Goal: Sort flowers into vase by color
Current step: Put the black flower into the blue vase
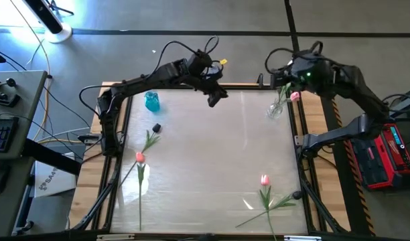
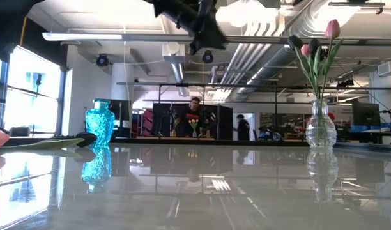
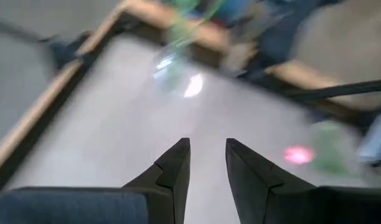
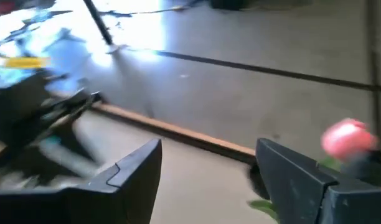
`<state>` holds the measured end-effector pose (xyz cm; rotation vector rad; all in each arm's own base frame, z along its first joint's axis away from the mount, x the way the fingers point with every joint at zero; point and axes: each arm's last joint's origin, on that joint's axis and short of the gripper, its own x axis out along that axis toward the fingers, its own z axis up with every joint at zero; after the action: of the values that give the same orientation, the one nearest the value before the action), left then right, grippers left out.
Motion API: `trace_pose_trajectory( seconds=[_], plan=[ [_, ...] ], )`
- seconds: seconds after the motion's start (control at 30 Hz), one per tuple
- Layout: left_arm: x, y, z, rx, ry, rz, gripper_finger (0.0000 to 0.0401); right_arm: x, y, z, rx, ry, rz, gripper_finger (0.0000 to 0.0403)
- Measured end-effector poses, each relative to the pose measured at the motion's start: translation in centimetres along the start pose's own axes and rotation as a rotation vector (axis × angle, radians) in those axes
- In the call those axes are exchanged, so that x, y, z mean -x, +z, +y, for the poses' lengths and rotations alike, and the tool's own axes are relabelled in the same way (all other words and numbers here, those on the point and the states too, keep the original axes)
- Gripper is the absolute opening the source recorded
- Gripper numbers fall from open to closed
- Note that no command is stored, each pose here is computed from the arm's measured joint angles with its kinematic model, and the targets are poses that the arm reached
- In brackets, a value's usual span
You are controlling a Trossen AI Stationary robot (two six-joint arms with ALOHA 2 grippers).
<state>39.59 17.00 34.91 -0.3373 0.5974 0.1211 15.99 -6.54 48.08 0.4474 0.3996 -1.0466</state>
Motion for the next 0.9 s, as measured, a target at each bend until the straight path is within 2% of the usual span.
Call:
trace_pose_trajectory(
  seconds=[0.1,0.2,0.4,0.63,0.73,0.9],
  plan=[
    [1.4,-0.8,0.5,0.001,0.17,0.096,0.0083,-0.1,0.2,0.8,0.053,0.144,0.032,0.025],
    [3.5,-1.4,0.2,0.015,0.258,0.171,0.0075,-1.1,-0.3,1.9,0.083,0.29,0.082,0.025],
    [6.0,-3.2,-2.8,0.045,0.359,0.342,0.0058,-3.3,-1.9,4.4,0.097,0.445,0.122,0.025],
    [7.2,-6.4,-6.6,0.101,0.554,0.584,0.0053,-4.2,-3.7,6.2,0.13,0.625,0.198,0.025],
    [7.3,-8.1,-7.4,0.151,0.585,0.644,0.0053,-3.9,-4.4,6.7,0.177,0.701,0.24,0.025],
    [8.2,-11.7,-7.8,0.281,0.578,0.691,0.0053,-3.1,-5.1,7.4,0.24,0.749,0.25,0.025]
  ],
)
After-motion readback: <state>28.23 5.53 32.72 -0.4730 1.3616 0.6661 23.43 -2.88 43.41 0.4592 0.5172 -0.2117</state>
